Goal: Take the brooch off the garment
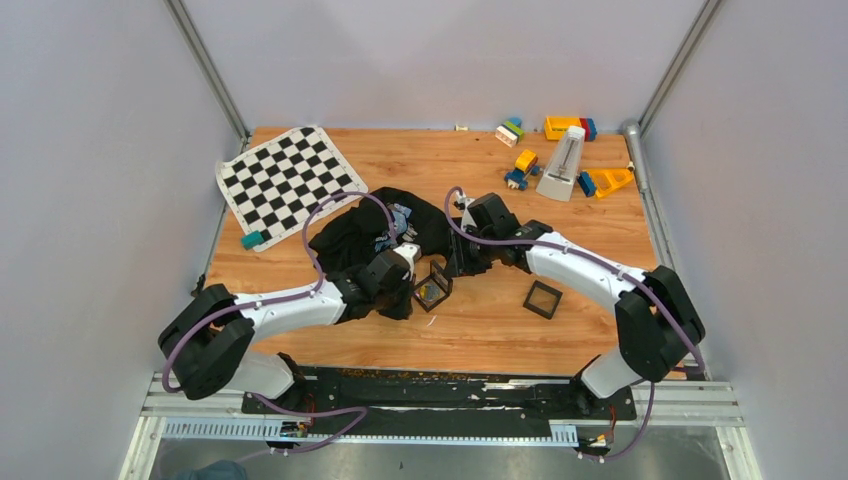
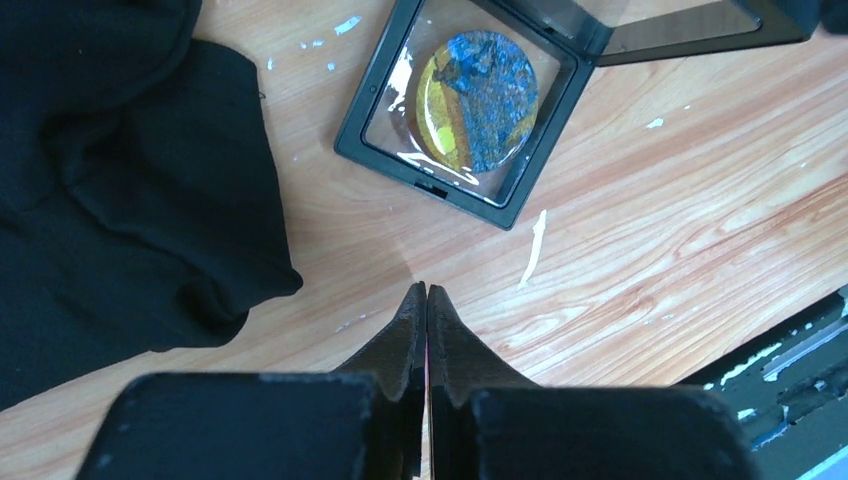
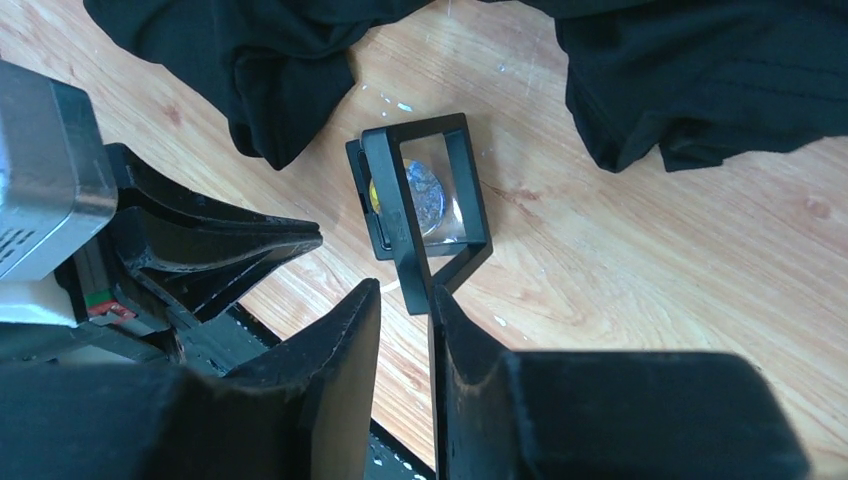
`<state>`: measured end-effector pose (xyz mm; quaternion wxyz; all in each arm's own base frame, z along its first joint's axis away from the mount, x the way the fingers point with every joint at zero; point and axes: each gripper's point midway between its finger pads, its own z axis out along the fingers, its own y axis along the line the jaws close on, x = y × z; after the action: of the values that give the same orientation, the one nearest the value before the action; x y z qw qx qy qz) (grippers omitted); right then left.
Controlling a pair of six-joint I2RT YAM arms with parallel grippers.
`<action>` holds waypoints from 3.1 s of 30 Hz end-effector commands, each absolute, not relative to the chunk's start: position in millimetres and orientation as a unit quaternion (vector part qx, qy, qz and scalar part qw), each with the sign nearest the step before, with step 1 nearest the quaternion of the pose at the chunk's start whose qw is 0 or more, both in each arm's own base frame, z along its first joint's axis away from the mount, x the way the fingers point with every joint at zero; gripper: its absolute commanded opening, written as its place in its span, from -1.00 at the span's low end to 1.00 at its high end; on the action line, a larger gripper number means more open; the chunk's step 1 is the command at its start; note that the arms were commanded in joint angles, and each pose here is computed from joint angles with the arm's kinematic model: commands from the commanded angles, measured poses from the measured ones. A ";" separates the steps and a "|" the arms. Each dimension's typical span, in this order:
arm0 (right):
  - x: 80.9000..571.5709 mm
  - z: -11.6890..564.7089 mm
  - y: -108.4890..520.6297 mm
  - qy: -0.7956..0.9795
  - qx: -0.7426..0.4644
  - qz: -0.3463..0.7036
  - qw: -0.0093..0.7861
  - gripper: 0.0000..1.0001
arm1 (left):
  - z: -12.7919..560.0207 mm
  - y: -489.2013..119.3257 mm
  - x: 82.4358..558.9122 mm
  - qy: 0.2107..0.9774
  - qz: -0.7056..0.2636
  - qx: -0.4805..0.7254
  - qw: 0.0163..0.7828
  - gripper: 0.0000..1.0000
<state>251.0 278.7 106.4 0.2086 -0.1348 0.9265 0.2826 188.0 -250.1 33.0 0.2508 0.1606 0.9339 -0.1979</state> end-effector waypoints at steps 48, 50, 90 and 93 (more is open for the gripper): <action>233.2 52.8 393.7 0.934 -0.190 0.255 0.164 -0.57 | 78.9 -138.1 219.5 0.932 -0.161 -0.013 0.325 -1.00; 241.5 40.0 381.3 0.945 -0.171 0.222 0.172 -0.59 | 82.1 -135.3 220.8 0.930 -0.163 -0.017 0.330 -0.97; 359.5 174.6 35.6 0.760 0.112 0.056 0.638 0.94 | 174.6 4.5 305.8 0.759 0.101 -0.104 0.635 1.00; 357.9 157.5 27.4 0.770 0.078 0.028 0.633 0.90 | 176.5 17.9 310.8 0.724 0.143 -0.098 0.668 1.00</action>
<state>340.9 43.3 130.1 0.5620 0.1131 0.8164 0.0695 297.1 -5.3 145.0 0.5934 -0.0948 0.7955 0.0786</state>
